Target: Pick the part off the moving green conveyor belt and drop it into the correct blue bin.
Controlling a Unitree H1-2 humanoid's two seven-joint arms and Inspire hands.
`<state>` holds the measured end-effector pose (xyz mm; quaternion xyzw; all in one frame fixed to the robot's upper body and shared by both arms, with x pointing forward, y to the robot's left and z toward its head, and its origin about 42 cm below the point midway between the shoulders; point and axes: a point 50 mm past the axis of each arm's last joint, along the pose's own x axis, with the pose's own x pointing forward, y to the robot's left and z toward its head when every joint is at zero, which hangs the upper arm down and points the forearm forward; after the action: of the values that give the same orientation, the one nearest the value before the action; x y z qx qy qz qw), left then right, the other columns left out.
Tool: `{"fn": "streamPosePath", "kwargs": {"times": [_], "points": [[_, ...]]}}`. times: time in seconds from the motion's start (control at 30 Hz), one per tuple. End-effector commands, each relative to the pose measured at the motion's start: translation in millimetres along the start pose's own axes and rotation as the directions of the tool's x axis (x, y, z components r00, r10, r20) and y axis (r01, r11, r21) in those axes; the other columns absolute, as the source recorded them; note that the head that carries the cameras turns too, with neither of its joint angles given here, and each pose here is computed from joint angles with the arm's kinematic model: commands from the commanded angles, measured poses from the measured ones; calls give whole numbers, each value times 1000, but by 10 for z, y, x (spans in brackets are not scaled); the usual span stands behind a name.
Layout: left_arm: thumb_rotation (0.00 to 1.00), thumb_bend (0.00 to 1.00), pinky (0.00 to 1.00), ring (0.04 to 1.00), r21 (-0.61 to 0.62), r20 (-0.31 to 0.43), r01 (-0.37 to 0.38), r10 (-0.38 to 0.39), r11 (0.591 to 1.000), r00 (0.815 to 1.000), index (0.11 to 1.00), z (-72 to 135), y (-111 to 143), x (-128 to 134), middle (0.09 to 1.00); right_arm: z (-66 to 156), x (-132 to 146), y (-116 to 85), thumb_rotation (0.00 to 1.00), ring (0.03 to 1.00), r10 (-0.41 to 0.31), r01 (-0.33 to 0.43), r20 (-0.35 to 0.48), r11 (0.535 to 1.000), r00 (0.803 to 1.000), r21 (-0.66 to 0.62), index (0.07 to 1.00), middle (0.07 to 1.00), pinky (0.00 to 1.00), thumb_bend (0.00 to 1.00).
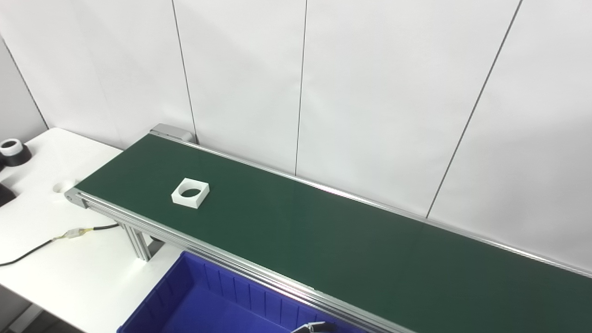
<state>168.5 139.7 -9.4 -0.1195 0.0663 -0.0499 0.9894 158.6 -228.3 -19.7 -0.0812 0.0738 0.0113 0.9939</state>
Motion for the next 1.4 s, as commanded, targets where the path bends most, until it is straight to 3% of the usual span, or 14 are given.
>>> {"fn": "streamPosePath", "kwargs": {"times": [0.0, 1.13, 1.37], "points": [[0, 885, 573, 609, -1, 59, 22, -22, 1000, 998, 716, 99, -77, 59, 659, 114, 48, 2, 24, 763, 4, -4, 76, 1000, 997, 6, 867, 823, 663, 515], [0, 847, 577, 617, 4, 44, 20, -20, 1000, 999, 728, 104, -1, 29, 669, 110, 36, 98, 7, 728, -1, 0, 72, 1000, 997, 15, 817, 791, 623, 556], [0, 820, 573, 616, -3, 52, 29, -29, 1000, 998, 719, 86, 21, 23, 667, 126, 40, 130, 25, 719, 8, -10, 76, 999, 997, 30, 807, 777, 623, 606]]}}
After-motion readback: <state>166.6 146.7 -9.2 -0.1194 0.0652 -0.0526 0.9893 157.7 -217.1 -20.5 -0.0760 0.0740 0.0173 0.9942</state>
